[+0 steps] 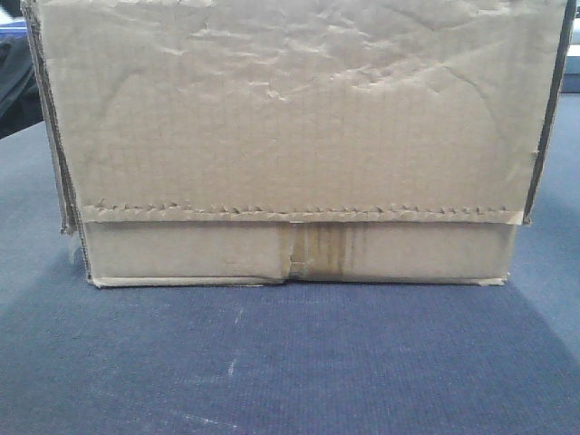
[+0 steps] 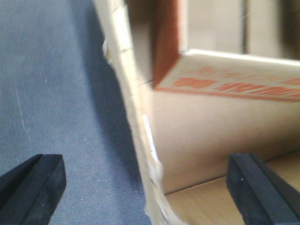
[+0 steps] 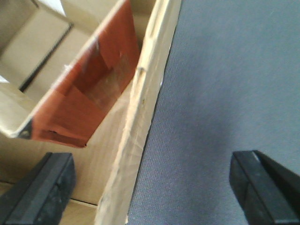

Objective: Stack two boxes on right shelf middle
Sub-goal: 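Lift the two stacked boxes off the table with both grippers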

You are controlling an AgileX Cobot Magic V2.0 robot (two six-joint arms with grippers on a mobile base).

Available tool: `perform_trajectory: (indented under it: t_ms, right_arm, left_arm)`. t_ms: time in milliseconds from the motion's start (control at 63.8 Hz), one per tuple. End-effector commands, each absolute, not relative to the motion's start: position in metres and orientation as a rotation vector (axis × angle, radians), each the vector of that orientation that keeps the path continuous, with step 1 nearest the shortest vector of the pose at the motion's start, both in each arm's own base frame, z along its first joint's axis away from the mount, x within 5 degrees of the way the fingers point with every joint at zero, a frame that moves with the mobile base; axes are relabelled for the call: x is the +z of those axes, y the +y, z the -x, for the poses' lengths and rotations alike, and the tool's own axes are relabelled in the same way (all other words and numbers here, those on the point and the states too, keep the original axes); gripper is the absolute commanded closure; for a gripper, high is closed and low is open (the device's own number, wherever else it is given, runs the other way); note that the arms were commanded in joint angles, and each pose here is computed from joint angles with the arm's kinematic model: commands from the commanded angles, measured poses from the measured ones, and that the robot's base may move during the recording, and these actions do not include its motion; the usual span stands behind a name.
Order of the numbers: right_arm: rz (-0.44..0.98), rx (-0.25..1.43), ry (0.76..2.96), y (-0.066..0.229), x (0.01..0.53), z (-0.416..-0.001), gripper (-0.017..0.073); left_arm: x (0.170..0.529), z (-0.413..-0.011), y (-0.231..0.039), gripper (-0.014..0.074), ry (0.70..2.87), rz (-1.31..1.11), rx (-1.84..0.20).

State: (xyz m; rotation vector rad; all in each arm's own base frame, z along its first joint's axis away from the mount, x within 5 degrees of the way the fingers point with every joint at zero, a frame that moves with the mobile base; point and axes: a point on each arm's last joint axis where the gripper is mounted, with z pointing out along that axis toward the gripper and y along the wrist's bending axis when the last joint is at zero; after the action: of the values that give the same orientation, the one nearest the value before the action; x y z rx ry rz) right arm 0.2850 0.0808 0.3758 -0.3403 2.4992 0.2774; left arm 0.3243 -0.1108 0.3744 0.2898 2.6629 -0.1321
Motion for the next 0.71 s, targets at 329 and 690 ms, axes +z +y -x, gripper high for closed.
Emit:
perform_trajectory:
  t_ms: [329,690]
  right_arm:
    - [0.338,0.267,2.549,0.09,0.338,-0.324,0.0012]
    - [0.339,0.266,2.566,0.09,0.333,-0.327,0.0718]
  left_arm:
    - [0.345,-0.348,-0.114,0.0223,2.704,-0.235,-0.07]
    - [0.347,-0.351,-0.116,0.0705,2.666,-0.197,-0.09]
